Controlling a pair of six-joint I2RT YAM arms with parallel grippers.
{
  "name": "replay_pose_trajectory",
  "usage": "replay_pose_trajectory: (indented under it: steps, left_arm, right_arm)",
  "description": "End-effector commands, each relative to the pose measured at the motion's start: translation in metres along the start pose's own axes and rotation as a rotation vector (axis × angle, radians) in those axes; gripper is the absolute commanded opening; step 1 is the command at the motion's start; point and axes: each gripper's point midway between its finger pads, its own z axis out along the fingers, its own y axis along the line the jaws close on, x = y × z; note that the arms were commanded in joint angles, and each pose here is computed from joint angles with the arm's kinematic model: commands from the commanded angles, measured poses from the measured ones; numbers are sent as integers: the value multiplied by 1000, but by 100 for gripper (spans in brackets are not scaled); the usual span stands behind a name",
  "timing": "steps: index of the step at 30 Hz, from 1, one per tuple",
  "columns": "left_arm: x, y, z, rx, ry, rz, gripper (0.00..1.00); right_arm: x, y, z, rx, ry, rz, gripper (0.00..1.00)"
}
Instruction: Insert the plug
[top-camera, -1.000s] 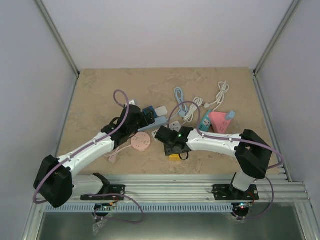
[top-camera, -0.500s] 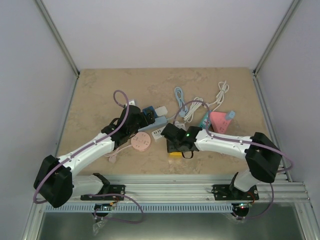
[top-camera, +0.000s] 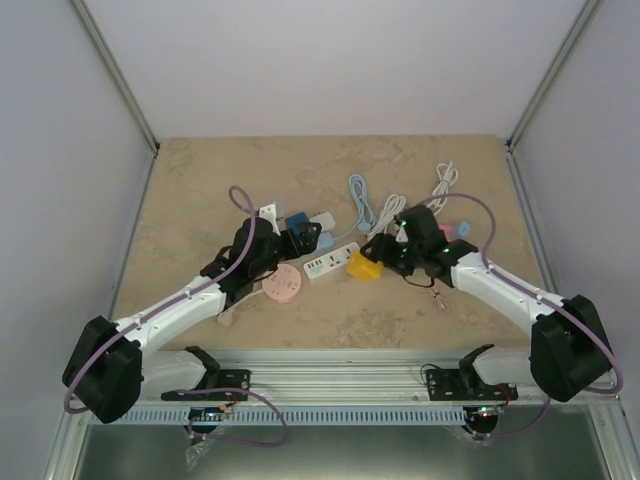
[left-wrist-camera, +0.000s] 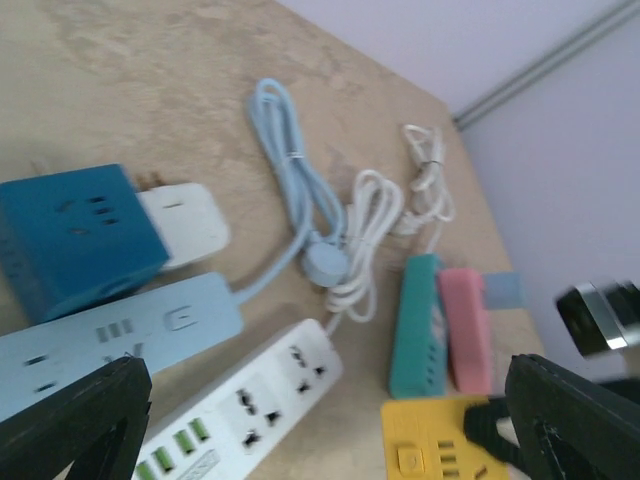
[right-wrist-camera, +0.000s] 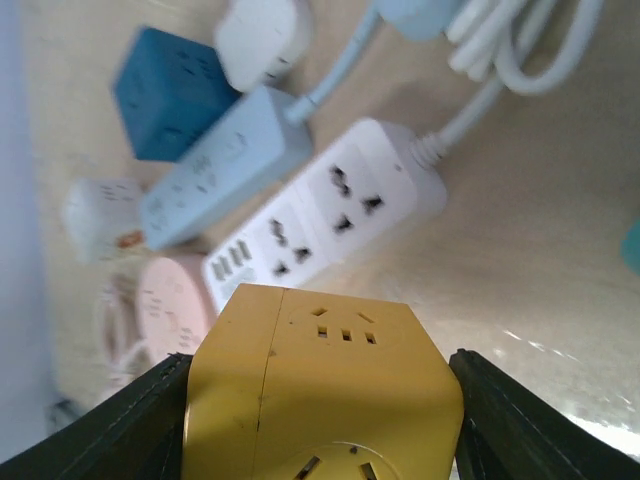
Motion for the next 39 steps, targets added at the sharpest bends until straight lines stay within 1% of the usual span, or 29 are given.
replay_pose_trajectory:
  steps: [1,5,9,12,17,23,27,30,36,39]
  left_arm:
    - [-6,-44,-5,239,-14,47,99]
    - [-10,-69,-10,380,-33,66,99]
    - [-25,-100,-26,526,-103,132,99]
    - [-30,-122,-33,613,-142,216,99]
    - [-18,-159,-39,763,-164,385,99]
    - [-8,-178,-44,859,-200,589,99]
    - [6,-187,-45,946,-168,708,99]
    - [16,-194,-45,1015,-130,759,99]
    - [24,-199,-37,1071,-101,807,99]
    - [27,-204,-36,1115,-77,795,94]
  right_arm:
    - [-21,48,-30,-318,21,-8,54]
    - [-37,54,-54,-431,20,28,54]
    - [-50,59,-80,-531,10,66,54]
    - [-56,67,-101,-604,9,83,54]
    - [-60,82,-130,-693,6,99,53]
    - [-57,90,-148,-744,16,113,53]
    - [-54,96,-158,-776,18,96,53]
    - [-52,99,-162,-790,24,95,53]
    - [-50,105,-171,-819,18,72,53]
    - [-46,108,-173,-837,36,45,54]
